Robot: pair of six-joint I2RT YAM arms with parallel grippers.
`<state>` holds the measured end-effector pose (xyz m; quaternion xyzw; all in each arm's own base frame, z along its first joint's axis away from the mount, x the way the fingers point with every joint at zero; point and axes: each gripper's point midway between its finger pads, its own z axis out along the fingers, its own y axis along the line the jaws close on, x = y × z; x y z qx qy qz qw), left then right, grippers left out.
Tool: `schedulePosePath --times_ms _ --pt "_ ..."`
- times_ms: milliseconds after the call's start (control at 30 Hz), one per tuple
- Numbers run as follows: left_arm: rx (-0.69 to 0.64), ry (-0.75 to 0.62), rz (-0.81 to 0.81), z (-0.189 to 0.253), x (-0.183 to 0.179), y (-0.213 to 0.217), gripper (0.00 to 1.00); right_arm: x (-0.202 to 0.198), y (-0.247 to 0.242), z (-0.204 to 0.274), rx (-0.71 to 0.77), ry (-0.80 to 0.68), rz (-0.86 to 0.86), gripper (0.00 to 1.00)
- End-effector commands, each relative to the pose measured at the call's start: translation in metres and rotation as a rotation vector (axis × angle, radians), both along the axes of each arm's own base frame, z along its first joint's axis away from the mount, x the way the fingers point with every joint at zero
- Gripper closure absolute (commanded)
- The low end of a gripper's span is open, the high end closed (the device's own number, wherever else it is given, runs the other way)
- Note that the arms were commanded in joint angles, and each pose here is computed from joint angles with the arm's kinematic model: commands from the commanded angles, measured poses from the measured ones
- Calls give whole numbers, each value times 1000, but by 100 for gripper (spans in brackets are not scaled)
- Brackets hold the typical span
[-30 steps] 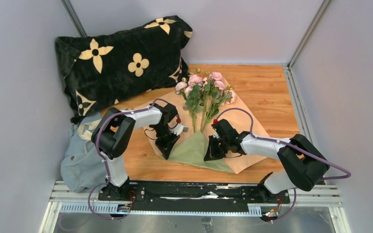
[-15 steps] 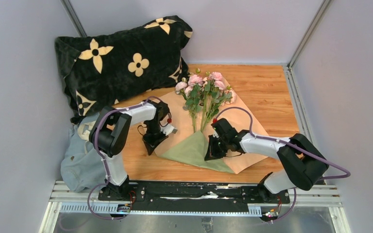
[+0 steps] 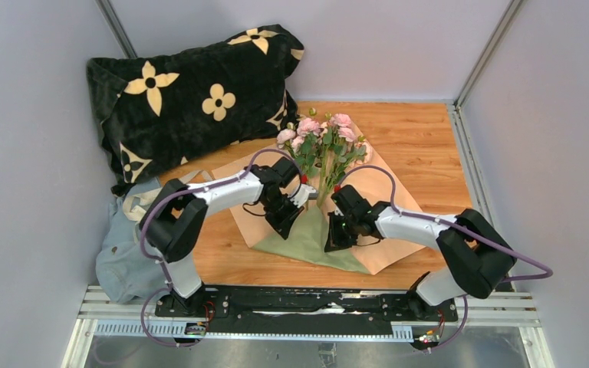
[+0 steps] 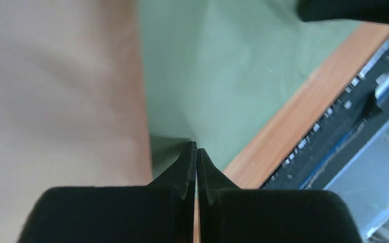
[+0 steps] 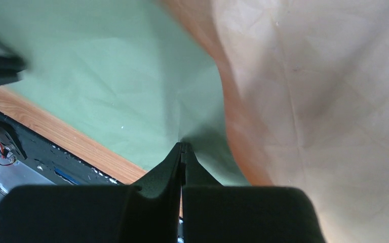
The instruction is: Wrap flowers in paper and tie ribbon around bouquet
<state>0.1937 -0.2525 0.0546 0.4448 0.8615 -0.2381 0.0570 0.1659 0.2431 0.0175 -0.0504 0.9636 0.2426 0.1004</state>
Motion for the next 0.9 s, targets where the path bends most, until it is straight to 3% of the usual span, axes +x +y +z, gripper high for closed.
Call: schedulePosePath --times_ms 0,133,167,233,300,500,633,767,867 --pt "-13 38 130 -35 12 -13 100 -6 -23 -11 -131 4 -48 100" --pt "16 31 137 -48 10 -6 100 -11 -33 10 -209 -24 -99 97" --pt "19 36 135 -50 8 -5 100 -16 -37 17 -227 -25 -122 91" --pt "23 38 134 -51 7 -4 100 -28 -51 33 -258 -34 -211 67" --pt "23 37 131 -51 6 -3 100 -39 -57 38 -217 -29 -343 59" --pt "3 51 132 -49 3 -5 100 -71 -67 21 -8 164 -822 53" --pt "-18 43 130 -46 2 -7 100 -68 -94 20 -103 135 -1009 48" --pt "-28 28 131 -44 4 -8 100 -70 -101 4 -161 163 -1103 29" --pt "-37 26 135 -43 5 -10 100 -73 -104 -7 -175 183 -1141 28"
